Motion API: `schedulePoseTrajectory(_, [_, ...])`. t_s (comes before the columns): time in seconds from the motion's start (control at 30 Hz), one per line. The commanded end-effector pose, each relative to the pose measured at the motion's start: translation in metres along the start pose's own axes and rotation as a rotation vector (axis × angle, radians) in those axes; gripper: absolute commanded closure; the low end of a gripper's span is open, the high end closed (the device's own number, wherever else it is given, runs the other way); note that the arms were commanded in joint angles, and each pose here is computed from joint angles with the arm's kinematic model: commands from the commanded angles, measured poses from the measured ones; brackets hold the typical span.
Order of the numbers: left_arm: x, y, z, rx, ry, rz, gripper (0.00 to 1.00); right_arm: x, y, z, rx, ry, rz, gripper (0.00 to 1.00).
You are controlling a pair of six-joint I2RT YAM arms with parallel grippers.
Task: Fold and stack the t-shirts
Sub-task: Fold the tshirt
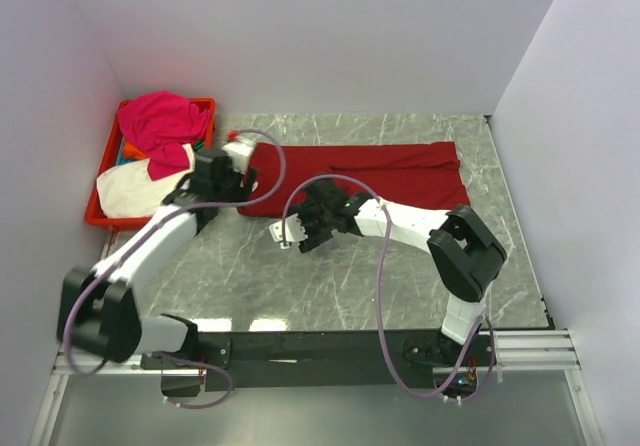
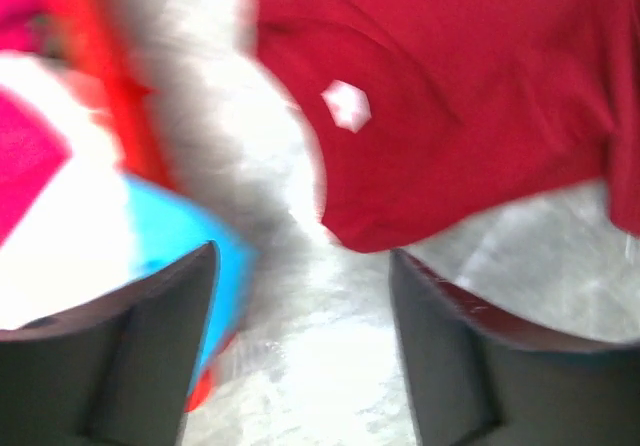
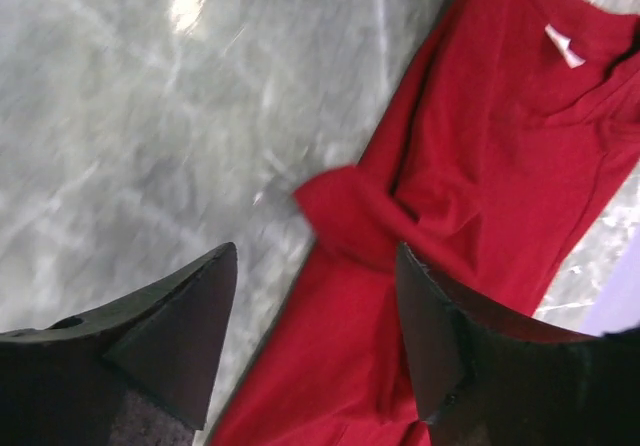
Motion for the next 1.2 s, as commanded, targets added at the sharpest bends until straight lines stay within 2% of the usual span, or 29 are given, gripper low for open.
schedulePoseTrajectory(0.0, [-0.041,-0.029,0.036,-0.134,-0.143,-0.201,0.19,0.006,-0.001,-0.028,-0.028,0.119,0.056,0.31])
schedulePoseTrajectory(0.07, [-0.068,-0.040,0.047,-0.191,-0.193,-0.321,0.03,0.014,-0.002,-0.023,-0.036,0.098,0.066,0.33])
schedulePoseTrajectory(0.1, [-0.069,-0.026,0.047,-0.196,-0.196,-0.321,0.01,0.015,-0.002,-0.023,-0.036,0.093,0.067,0.34])
schedulePoseTrajectory(0.17, [-0.087,-0.033,0.045,-0.193,-0.170,-0.400,0.01,0.021,-0.003,-0.020,-0.034,0.077,0.074,0.35])
schedulePoseTrajectory(0.47, [-0.095,-0.032,0.032,-0.178,-0.091,-0.443,0.00,0.033,0.000,-0.021,-0.015,0.078,0.106,0.43])
schedulePoseTrajectory(0.57, [-0.093,-0.031,0.026,-0.169,-0.057,-0.441,0.02,0.038,0.002,-0.025,-0.001,0.084,0.118,0.48])
schedulePoseTrajectory(0.67, [-0.095,-0.034,0.018,-0.133,-0.009,-0.479,0.07,0.041,0.004,-0.028,0.006,0.089,0.123,0.58])
schedulePoseTrajectory(0.7, [-0.092,-0.028,0.014,-0.103,0.008,-0.476,0.07,0.040,0.002,-0.030,0.009,0.098,0.118,0.70])
schedulePoseTrajectory(0.77, [-0.095,-0.029,0.005,-0.055,0.060,-0.519,0.09,0.033,-0.001,-0.033,0.026,0.112,0.107,0.79])
schedulePoseTrajectory(0.8, [-0.092,-0.022,0.001,-0.017,0.078,-0.513,0.10,0.029,-0.004,-0.036,0.027,0.120,0.090,0.88])
schedulePoseTrajectory(0.9, [-0.094,-0.018,-0.017,0.080,0.172,-0.552,0.12,-0.002,-0.010,-0.053,0.069,0.187,0.039,0.99])
schedulePoseTrajectory(0.97, [-0.094,-0.013,-0.035,0.157,0.278,-0.562,0.19,-0.019,-0.003,-0.062,0.125,0.218,0.020,1.00])
schedulePoseTrajectory(1.03, [-0.091,-0.011,-0.043,0.206,0.323,-0.561,0.19,-0.039,-0.006,-0.072,0.162,0.249,-0.024,1.00])
schedulePoseTrajectory(1.17, [-0.073,-0.003,-0.064,0.260,0.458,-0.481,0.25,-0.068,-0.006,-0.086,0.231,0.284,-0.083,1.00])
Point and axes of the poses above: each gripper's point midway between its finger pads, its own x axis out along the fingers, its own z axis along the line the jaws close on, y = z × x, the point moved 1 cm from there along -x, back along the fingers, and after that the axes turned 6 degrees about -x, right-handed, at the moved point
